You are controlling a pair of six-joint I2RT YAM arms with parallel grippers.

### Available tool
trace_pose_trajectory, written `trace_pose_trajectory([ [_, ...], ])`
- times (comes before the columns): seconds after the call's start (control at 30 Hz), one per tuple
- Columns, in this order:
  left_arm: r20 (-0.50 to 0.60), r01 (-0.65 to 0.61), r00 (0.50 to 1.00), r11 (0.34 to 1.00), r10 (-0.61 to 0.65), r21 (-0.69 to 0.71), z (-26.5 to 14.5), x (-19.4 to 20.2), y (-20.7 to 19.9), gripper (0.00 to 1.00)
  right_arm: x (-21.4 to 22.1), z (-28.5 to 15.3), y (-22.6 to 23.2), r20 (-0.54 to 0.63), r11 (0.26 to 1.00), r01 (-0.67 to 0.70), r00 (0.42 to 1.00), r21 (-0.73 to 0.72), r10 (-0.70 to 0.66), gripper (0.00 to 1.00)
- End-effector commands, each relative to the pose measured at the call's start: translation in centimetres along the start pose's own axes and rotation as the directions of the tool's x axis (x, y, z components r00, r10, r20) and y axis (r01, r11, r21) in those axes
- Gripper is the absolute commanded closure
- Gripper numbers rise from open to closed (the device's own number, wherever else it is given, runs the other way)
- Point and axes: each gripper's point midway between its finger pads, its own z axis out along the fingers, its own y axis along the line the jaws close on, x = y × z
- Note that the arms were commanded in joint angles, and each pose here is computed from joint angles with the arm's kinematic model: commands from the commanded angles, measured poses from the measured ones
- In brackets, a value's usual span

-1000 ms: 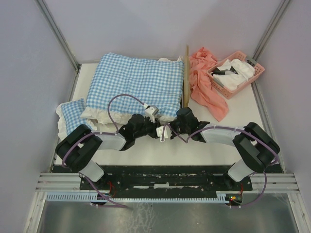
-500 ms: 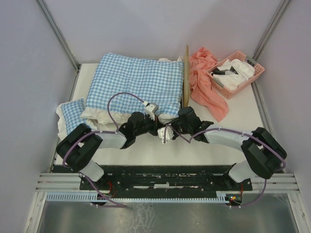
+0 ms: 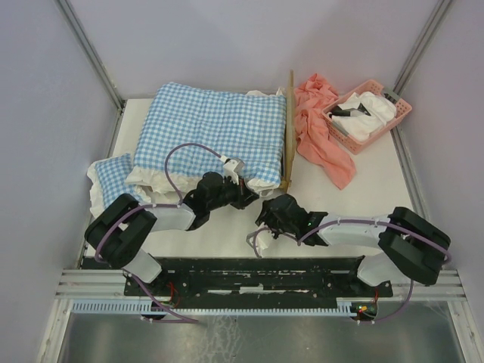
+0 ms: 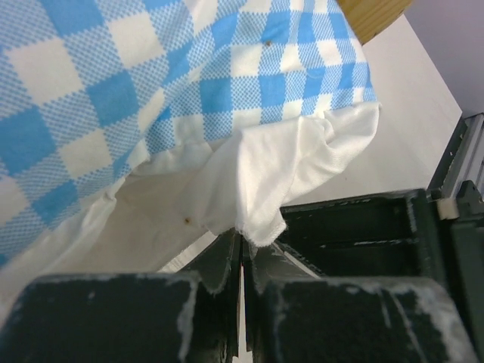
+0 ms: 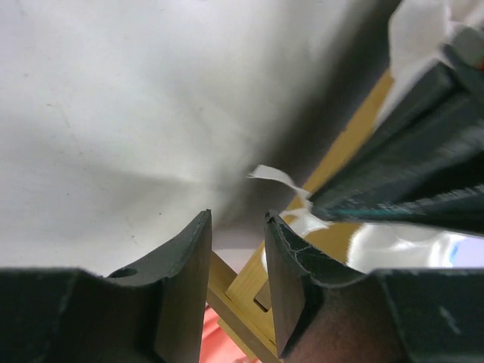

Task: Set up the pet bed
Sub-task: Tie the ropes to the bed frame.

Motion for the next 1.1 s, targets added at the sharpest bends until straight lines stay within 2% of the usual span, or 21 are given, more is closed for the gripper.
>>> trace_pose_trajectory([
  [0.0,0.073,0.032,0.997,0.999,-0.035,0.042,-0.3,-3.5,-1.7,0.97,1.5,0.4,-1.9,-0.156,0.984,0.166,0.976,0.064,-0.155,0.58],
  [0.07,0.070,0.043,0.997,0.998,-0.046,0.036,-0.3,-3.5,-1.6,0.97,1.5,0.8,-2.1,-0.184,0.973,0.228,0.959,0.041,-0.217,0.58],
  [0.2,0.062,0.059,0.996,0.998,-0.061,0.031,-0.5,-3.3,-1.5,0.97,2.3,2.0,-2.6,-0.307,0.922,0.383,0.884,0.045,-0.353,0.58],
  [0.33,0.062,0.074,0.995,0.996,-0.077,0.044,-0.4,-3.4,-1.8,0.97,2.7,3.1,-3.1,-0.393,0.879,0.475,0.818,0.047,-0.421,0.58],
  [0.5,0.051,0.069,0.996,0.997,-0.071,0.041,-0.4,-3.5,-1.8,0.97,2.3,4.6,-1.9,-0.388,0.855,0.518,0.782,-0.030,-0.487,0.56],
  [0.8,0.046,0.090,0.995,0.996,-0.091,0.021,-0.3,-3.6,-1.6,0.97,3.2,4.5,-0.4,-0.403,0.802,0.564,0.699,-0.196,-0.590,0.54],
  [1.07,0.057,0.134,0.990,0.990,-0.132,-0.034,0.0,-5.1,-1.2,0.97,1.5,3.1,1.0,-0.368,0.770,0.598,0.680,-0.221,-0.634,0.57],
])
